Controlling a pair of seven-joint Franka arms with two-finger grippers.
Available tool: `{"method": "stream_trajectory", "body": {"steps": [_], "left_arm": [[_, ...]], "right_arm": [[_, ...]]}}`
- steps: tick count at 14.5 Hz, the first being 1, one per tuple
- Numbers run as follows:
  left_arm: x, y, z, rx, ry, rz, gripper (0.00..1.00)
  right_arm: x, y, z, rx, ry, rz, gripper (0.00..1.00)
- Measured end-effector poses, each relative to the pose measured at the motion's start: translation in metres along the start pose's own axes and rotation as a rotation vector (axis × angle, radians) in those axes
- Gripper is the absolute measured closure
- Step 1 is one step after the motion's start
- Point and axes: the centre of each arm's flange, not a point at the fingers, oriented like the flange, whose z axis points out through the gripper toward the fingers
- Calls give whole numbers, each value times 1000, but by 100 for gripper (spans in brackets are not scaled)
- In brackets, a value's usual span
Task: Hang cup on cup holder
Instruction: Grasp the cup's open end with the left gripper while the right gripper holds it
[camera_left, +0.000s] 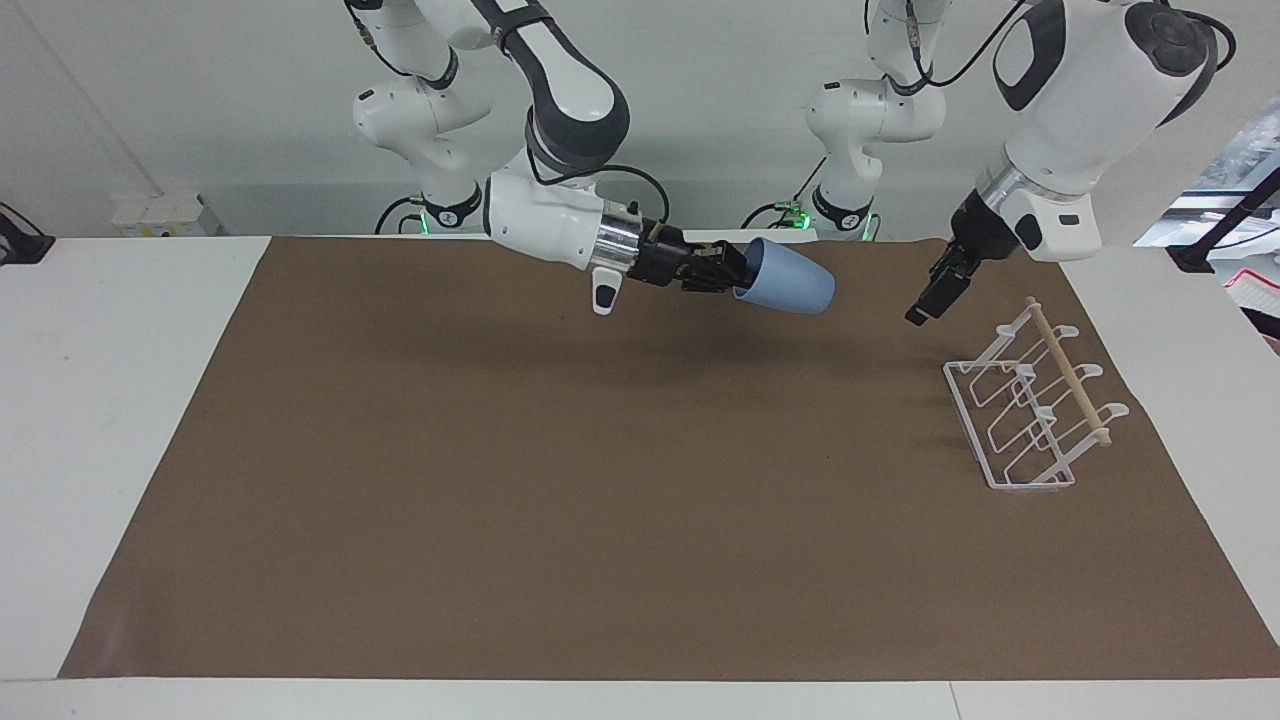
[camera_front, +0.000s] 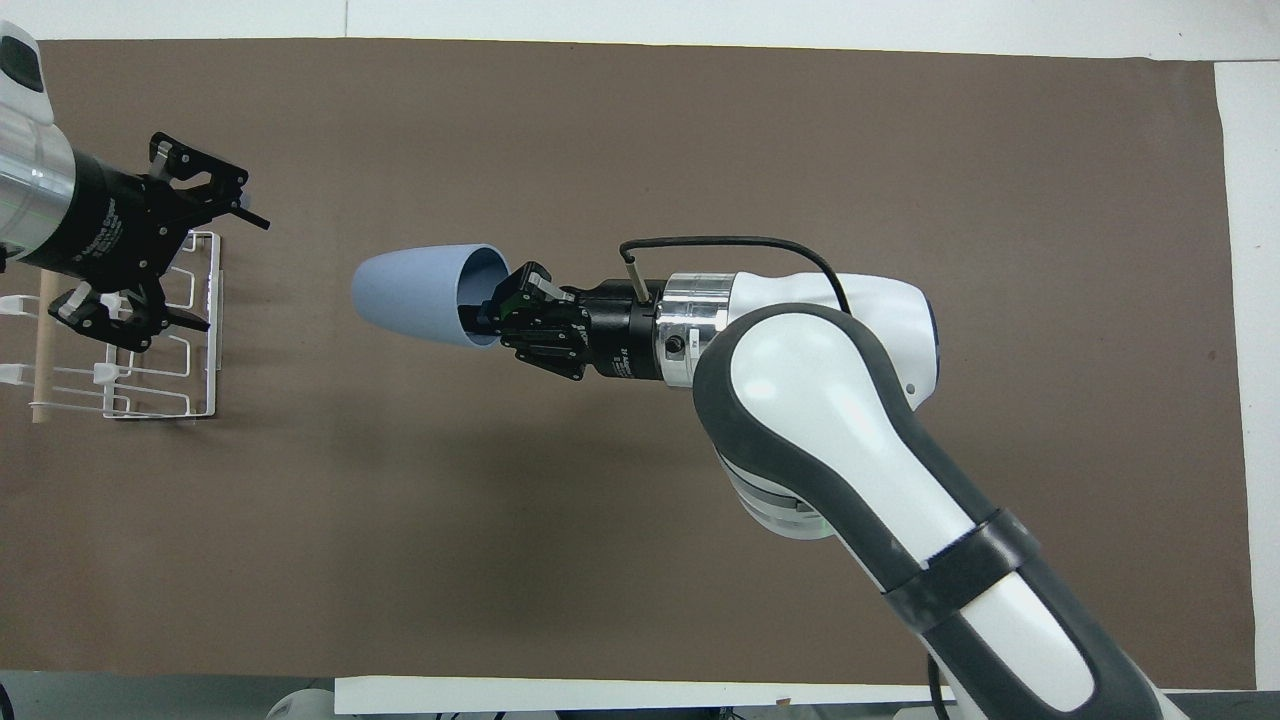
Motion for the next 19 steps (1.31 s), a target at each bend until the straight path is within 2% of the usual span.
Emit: {"method": "stream_trajectory", "body": {"steps": [2, 4, 8, 13, 19], "left_arm": [[-3, 2, -7, -21, -23, -166, 0], [-9, 3, -6, -19, -46, -251, 0], [-53, 9, 7, 6, -95, -243, 0], [-59, 16, 24, -56, -153, -275, 0], [-85, 15, 44, -76, -152, -265, 0]], "right_arm": [[4, 0, -4, 2, -18, 53, 96], [5, 2, -3, 0, -19, 68, 96], [5, 3, -1, -2, -20, 73, 96], [5, 3, -1, -2, -20, 79, 96], [6, 3, -2, -1, -14, 80, 96]]}}
